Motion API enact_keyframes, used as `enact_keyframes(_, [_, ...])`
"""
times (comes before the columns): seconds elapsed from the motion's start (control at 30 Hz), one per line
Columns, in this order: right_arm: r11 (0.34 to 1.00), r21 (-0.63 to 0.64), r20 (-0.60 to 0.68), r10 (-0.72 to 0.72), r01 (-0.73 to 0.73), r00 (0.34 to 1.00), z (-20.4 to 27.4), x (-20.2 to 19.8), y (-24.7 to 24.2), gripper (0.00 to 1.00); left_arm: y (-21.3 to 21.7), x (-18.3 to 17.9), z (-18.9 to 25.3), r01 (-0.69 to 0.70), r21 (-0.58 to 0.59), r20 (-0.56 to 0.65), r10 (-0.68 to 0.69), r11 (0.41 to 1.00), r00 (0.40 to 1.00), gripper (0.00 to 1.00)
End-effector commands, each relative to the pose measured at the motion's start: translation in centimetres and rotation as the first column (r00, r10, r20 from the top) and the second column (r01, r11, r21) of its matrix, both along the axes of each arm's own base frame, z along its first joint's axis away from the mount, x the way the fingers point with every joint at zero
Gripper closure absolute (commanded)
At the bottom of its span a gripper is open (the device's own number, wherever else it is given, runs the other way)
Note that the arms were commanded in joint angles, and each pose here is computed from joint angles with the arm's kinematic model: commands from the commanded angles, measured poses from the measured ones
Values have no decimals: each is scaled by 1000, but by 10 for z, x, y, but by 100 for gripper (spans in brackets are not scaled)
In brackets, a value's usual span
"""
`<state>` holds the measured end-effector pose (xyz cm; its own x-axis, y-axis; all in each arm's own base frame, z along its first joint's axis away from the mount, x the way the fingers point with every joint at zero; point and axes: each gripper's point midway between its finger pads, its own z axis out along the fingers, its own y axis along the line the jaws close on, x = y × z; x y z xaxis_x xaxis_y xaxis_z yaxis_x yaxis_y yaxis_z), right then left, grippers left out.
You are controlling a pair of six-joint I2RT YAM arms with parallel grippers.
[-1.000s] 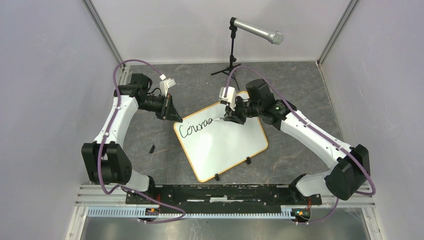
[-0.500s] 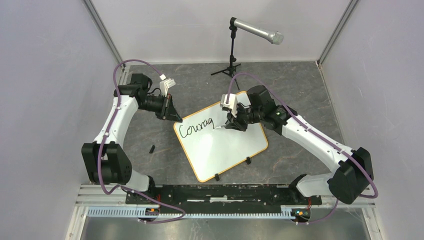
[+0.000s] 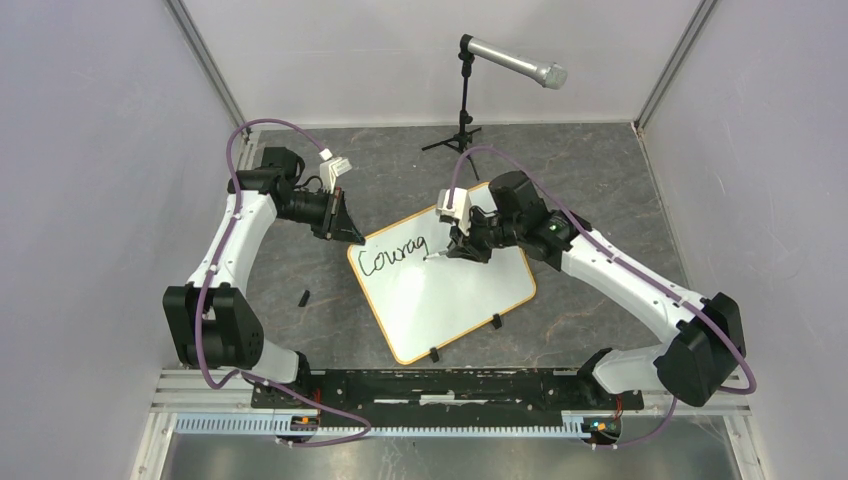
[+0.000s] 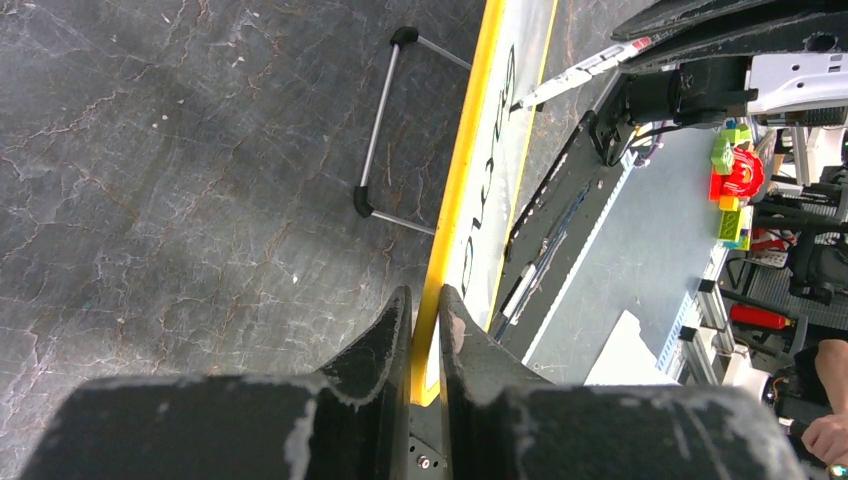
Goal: Write a sentence on the whiteboard
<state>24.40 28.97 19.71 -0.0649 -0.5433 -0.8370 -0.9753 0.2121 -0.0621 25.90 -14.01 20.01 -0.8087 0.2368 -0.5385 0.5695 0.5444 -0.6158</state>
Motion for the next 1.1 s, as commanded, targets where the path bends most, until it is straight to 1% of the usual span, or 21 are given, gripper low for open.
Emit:
enact_keyframes(0.0, [998,14,91,-61,60,994,22,28,-3,100,3,-1,4,6,34,29,-7,999,1000,98])
enact_keyframes(0.5, [992,21,125,-124,122,984,34,59,-18,100,3,1,2,5,37,24,-6,999,1000,98])
enact_keyframes(0.73, [995,39,81,-93,91,992,31,54,-10,100,3,1,3,5,37,28,-7,999,1000,98])
enact_keyframes(1.07, [996,60,80,-71,66,994,37,48,-6,100,2,1,2,7,37,25,-8,999,1000,98])
